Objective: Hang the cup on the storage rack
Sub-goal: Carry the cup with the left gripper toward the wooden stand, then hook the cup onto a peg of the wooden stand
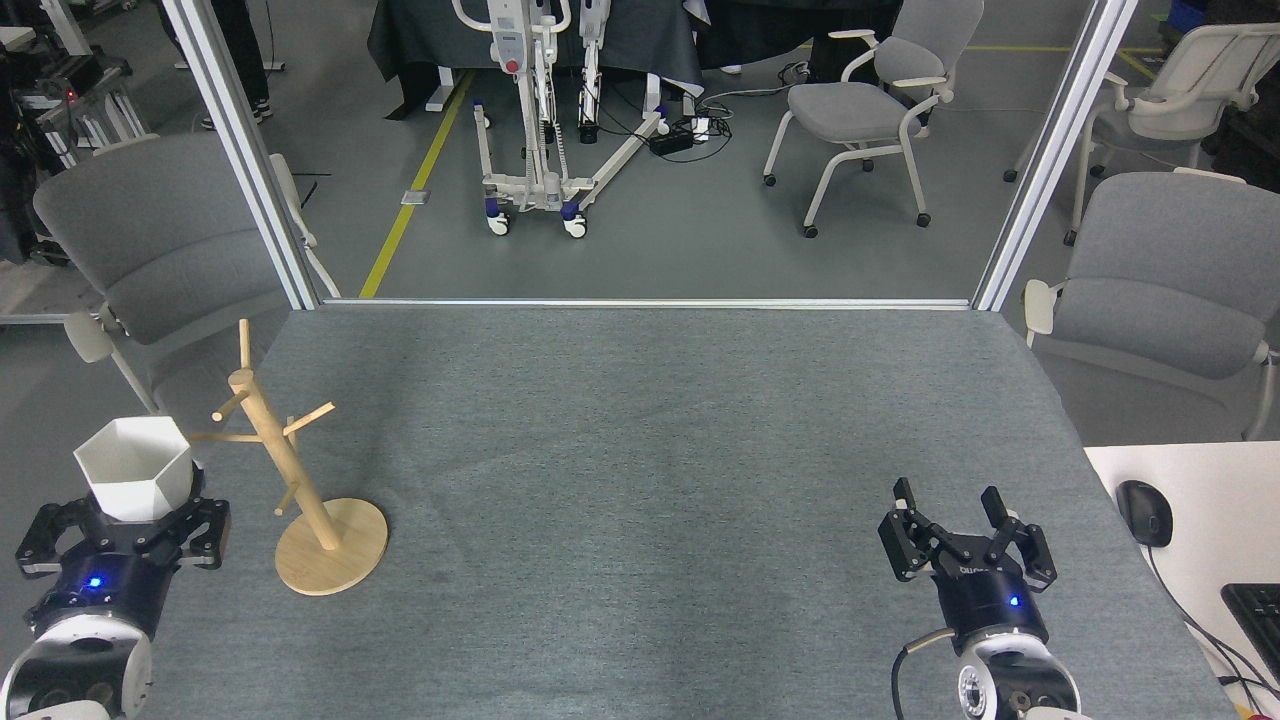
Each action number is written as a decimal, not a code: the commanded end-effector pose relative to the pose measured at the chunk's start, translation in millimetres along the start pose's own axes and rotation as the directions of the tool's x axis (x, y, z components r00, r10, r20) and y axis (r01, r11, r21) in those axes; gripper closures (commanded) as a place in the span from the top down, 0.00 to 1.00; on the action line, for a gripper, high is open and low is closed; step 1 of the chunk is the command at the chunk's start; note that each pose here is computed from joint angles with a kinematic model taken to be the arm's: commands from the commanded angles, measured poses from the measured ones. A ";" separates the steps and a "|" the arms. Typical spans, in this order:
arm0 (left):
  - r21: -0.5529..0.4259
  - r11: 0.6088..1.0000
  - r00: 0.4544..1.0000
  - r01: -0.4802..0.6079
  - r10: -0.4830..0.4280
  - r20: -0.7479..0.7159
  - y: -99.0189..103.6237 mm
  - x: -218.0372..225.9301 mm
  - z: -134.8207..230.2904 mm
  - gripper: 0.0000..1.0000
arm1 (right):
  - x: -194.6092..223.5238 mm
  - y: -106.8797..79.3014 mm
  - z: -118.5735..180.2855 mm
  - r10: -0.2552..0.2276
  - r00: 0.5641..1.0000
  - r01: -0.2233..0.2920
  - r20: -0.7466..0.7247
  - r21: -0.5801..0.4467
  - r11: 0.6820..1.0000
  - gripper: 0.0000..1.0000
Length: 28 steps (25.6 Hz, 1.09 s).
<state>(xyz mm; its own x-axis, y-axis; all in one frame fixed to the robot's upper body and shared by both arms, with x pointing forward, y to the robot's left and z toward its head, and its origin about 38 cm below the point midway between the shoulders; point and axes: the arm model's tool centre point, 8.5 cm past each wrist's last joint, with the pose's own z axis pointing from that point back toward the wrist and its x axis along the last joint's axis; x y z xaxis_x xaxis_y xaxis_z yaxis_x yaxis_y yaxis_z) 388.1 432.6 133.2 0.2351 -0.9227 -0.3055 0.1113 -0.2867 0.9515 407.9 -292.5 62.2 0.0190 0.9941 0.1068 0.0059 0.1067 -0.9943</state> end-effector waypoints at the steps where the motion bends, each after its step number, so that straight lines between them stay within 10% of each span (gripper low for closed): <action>1: 0.008 1.000 1.000 0.015 -0.015 0.014 5.4 6.6 -4.2 0.00 | 1.6 -5.8 -5.5 -0.005 1.000 0.005 -0.003 -0.013 1.000 1.00; 17: 0.006 0.994 0.988 0.107 -0.107 0.114 6.6 44.3 -8.5 0.00 | 2.1 -12.7 -10.3 -0.006 1.000 0.006 0.004 -0.027 1.000 1.00; 18: 0.007 0.994 0.988 0.105 -0.105 0.112 7.2 44.7 -8.8 0.05 | 1.8 -14.0 -10.7 -0.011 1.000 0.011 -0.003 -0.034 0.999 1.00; 21: 0.010 0.995 0.990 0.097 -0.097 0.103 9.3 45.3 -11.0 0.86 | 1.8 -20.7 -15.5 -0.003 1.000 0.003 0.005 -0.044 0.999 1.00; 28: -0.007 0.998 0.994 0.066 -0.065 0.085 -0.4 46.8 -12.5 0.98 | 3.7 -20.2 -15.6 -0.005 1.000 0.006 0.010 -0.044 0.999 1.00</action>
<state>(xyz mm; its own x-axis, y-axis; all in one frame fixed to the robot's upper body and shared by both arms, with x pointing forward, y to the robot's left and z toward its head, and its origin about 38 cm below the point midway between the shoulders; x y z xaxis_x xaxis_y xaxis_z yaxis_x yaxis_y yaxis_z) 411.3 391.9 124.1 0.1408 -0.9163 -0.3749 0.1215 -0.3599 0.9251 422.8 -292.2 81.9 0.0098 0.9940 0.1087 0.0453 0.1082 -0.9931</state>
